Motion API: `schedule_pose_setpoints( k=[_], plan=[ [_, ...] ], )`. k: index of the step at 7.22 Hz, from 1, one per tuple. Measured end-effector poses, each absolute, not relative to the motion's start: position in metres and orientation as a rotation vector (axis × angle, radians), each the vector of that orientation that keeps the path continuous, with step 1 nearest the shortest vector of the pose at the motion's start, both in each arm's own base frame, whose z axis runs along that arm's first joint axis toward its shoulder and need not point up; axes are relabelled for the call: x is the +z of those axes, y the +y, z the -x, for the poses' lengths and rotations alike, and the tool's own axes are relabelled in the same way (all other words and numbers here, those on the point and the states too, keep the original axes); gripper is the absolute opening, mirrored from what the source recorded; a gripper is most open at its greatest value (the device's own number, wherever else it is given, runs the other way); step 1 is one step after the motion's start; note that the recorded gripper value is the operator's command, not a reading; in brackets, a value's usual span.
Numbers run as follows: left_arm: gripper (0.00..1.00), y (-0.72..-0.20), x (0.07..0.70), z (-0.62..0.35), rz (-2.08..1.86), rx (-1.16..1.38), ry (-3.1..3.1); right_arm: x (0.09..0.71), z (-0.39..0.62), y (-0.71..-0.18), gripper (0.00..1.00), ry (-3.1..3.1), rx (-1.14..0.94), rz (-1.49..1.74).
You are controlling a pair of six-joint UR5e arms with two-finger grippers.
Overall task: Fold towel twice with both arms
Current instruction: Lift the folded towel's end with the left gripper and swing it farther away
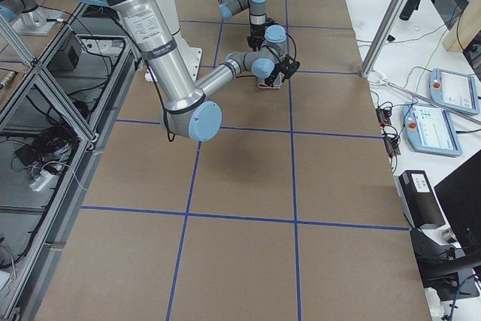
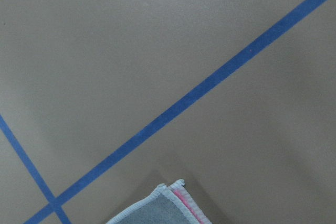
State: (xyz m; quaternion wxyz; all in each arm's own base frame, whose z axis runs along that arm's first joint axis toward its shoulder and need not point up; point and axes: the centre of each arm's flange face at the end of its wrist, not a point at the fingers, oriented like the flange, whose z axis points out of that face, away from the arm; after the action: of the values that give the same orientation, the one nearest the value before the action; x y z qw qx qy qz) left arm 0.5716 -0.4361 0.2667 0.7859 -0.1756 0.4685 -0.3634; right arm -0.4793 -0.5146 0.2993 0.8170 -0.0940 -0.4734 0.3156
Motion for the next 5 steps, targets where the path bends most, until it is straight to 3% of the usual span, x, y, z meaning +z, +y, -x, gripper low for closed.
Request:
schedule_pose_setpoints(
  k=[2,3,4,5],
  plan=[
    [0.42,-0.4365,0.2685,-0.5722,0.378,-0.784,1.007,0.2984,0.4785,-0.5138,1.0,-1.012,0.672,0.2],
    [0.36,-0.4369,0.2697,-0.5723,0.378,-0.785,1.004,0.2978,0.4781,-0.5136,1.0,-1.013,0.671,0.199],
    [0.29,-0.4375,0.271,-0.5725,0.378,-0.787,1.001,0.2972,0.4778,-0.5133,1.0,-1.014,0.671,0.199],
    [0.12,-0.4377,0.2718,-0.5727,0.378,-0.787,1.0,0.2965,0.4774,-0.5129,1.0,-1.016,0.67,0.199]
  ],
)
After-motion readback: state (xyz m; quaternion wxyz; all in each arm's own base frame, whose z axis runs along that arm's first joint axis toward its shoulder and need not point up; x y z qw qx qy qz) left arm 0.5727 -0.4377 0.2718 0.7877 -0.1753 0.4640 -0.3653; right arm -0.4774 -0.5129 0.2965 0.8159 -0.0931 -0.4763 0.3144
